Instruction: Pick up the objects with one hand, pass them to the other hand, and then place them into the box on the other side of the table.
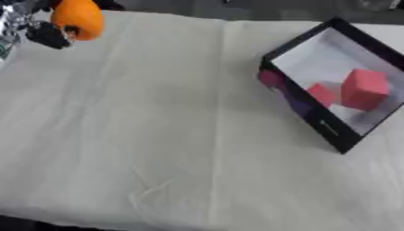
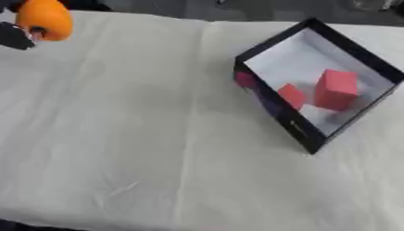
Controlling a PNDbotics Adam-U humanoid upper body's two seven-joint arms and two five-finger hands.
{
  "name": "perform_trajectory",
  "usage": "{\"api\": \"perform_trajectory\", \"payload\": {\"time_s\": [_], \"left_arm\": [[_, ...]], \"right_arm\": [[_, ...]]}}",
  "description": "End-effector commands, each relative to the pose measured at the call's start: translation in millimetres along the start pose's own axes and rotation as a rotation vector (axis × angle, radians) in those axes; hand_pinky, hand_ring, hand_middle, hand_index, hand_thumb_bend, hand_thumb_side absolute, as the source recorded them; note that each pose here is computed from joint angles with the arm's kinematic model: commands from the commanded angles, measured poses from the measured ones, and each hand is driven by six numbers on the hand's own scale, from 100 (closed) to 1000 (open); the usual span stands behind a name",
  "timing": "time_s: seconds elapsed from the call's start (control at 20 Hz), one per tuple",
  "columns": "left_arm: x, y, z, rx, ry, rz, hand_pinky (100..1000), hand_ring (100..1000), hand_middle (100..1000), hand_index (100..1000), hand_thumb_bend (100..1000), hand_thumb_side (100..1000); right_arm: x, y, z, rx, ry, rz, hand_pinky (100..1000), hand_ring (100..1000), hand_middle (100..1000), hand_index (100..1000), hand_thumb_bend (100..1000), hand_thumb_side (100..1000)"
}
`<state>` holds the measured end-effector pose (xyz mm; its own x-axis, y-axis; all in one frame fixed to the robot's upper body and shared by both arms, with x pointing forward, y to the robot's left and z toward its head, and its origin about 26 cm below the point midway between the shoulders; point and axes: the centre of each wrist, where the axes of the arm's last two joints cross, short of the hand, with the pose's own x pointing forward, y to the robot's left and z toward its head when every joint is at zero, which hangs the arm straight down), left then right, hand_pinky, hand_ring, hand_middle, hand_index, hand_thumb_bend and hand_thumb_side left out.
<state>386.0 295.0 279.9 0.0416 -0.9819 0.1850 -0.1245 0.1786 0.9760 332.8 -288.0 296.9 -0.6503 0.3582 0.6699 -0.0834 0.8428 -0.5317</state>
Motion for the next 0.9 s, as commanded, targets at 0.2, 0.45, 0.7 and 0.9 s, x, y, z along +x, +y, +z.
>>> {"api": "perform_trajectory", "payload": {"time_s": [0.2,0.45,0.7,0.9], "left_arm": [[16.3,-0.6,3.9,0.083,-0.089,0.078,791,728,621,516,136,108],[28.1,-13.3,5.5,0.11,-0.132,0.09,788,724,623,515,137,107],[40.6,-20.7,8.1,0.134,-0.185,0.096,787,724,619,511,134,108],[49.8,-24.4,10.1,0.146,-0.225,0.113,785,721,616,509,128,111]], "right_arm": [[29.4,7.2,-11.5,0.07,-0.11,0.063,951,988,1000,1000,100,470],[35.0,18.1,-18.3,0.133,-0.135,0.081,950,988,1000,1000,100,454],[39.9,31.4,-27.2,0.209,-0.161,0.093,949,988,1000,1000,100,439],[43.2,40.4,-32.6,0.257,-0.18,0.099,949,988,1000,1000,100,430]]}}
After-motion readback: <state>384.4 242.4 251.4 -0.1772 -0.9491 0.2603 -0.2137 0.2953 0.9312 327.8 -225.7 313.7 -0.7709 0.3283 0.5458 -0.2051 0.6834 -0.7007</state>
